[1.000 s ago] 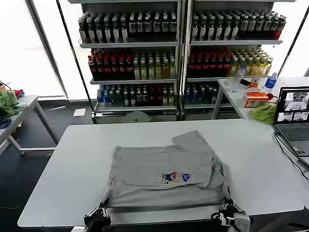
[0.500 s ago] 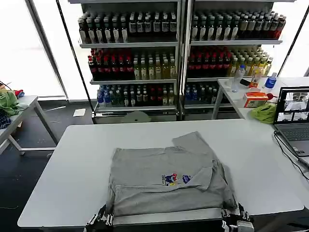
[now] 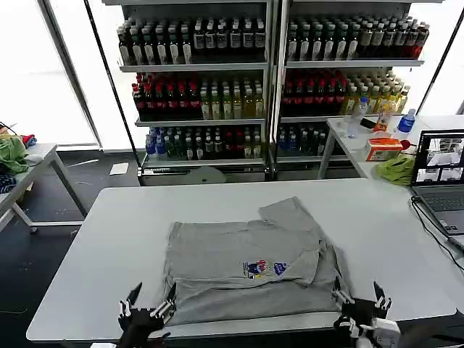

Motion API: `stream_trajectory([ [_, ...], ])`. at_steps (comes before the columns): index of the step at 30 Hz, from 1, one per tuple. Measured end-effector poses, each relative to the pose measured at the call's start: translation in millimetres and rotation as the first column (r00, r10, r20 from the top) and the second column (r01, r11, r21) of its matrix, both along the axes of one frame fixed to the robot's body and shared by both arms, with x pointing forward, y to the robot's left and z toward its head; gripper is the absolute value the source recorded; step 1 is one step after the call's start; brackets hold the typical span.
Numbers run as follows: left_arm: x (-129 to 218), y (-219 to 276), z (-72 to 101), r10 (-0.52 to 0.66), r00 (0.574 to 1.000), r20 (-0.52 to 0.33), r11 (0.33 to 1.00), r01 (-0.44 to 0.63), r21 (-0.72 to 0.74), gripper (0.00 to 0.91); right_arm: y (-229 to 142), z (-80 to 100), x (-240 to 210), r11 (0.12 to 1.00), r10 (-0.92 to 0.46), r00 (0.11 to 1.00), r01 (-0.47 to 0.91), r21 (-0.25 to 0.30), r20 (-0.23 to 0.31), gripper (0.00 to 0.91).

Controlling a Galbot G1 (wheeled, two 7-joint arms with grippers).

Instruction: Fold and organize the clothes.

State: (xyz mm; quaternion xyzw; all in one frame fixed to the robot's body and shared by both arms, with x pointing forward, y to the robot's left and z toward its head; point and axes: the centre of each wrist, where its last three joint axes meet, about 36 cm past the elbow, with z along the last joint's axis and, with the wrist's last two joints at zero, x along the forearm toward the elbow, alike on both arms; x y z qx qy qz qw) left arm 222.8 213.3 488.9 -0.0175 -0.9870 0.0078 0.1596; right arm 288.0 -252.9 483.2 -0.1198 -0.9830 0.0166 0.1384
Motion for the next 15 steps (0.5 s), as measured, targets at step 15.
stream_trajectory([
  [15, 74.8, 49.7, 17.1, -0.193, 0.977, 0.087, 0.978, 0.184, 0.102, 0.907, -21.2, 31.0, 111.8, 0.998, 0.053, 0.991, -0.058, 0.034, 0.123, 0.907],
])
